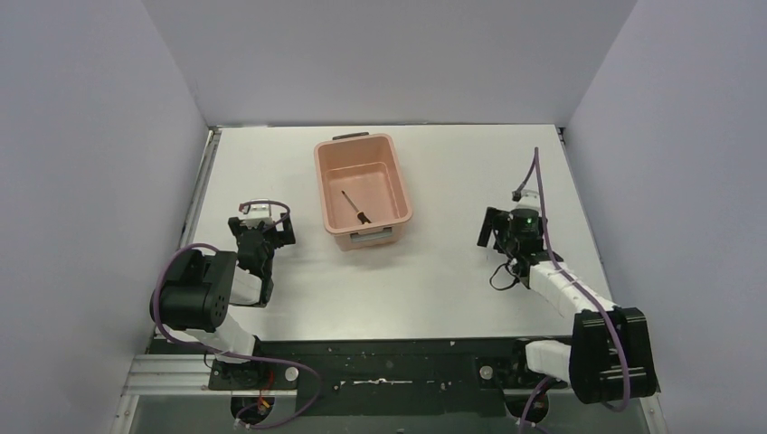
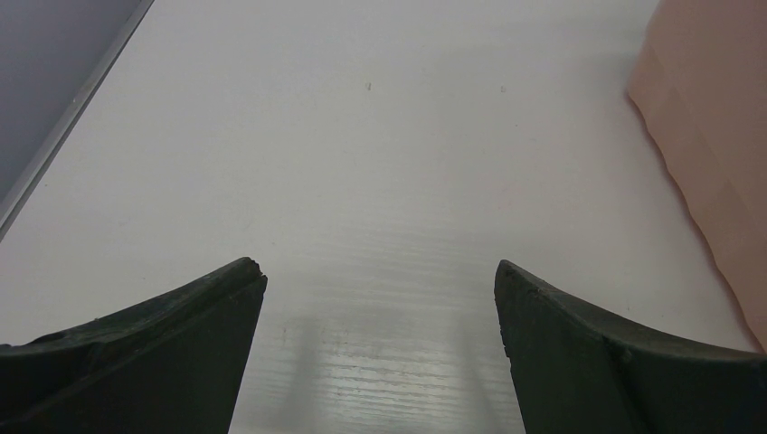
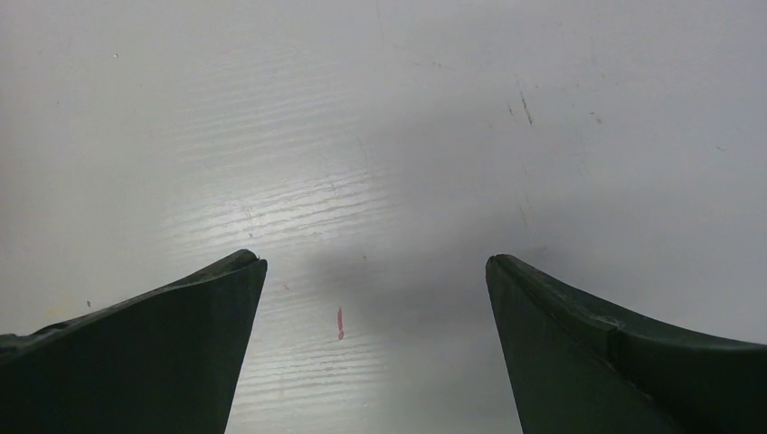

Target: Put the screwdriver in the bin

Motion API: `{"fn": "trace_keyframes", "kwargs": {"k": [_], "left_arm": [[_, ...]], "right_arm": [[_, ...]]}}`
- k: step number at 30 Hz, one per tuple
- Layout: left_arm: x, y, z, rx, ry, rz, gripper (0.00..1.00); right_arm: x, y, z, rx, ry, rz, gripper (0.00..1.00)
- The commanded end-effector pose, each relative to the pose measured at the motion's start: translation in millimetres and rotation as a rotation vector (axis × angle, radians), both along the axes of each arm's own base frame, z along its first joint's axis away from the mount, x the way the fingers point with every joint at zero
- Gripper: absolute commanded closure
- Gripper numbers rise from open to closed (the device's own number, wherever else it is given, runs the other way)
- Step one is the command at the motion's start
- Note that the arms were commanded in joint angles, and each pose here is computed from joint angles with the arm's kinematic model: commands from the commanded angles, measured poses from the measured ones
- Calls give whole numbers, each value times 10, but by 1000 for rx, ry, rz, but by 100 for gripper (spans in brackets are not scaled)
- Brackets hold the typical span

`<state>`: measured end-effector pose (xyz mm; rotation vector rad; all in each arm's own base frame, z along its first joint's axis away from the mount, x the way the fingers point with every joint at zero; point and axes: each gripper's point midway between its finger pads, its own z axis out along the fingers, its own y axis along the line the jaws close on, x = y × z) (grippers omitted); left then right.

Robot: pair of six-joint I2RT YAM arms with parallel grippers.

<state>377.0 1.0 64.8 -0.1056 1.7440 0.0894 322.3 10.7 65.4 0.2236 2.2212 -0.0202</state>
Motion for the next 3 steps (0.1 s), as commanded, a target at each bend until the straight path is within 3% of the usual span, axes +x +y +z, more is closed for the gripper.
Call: {"fn": "trace_keyframes", "kwargs": {"k": [1,3], "left_arm": [[31,2,88,5,-32,-7,3],[29,3,88,6,-32,-7,3]], "right_arm": [[250,-25,319,1,-179,-13,0],[249,-24,310,1,-177,-12,0]]}}
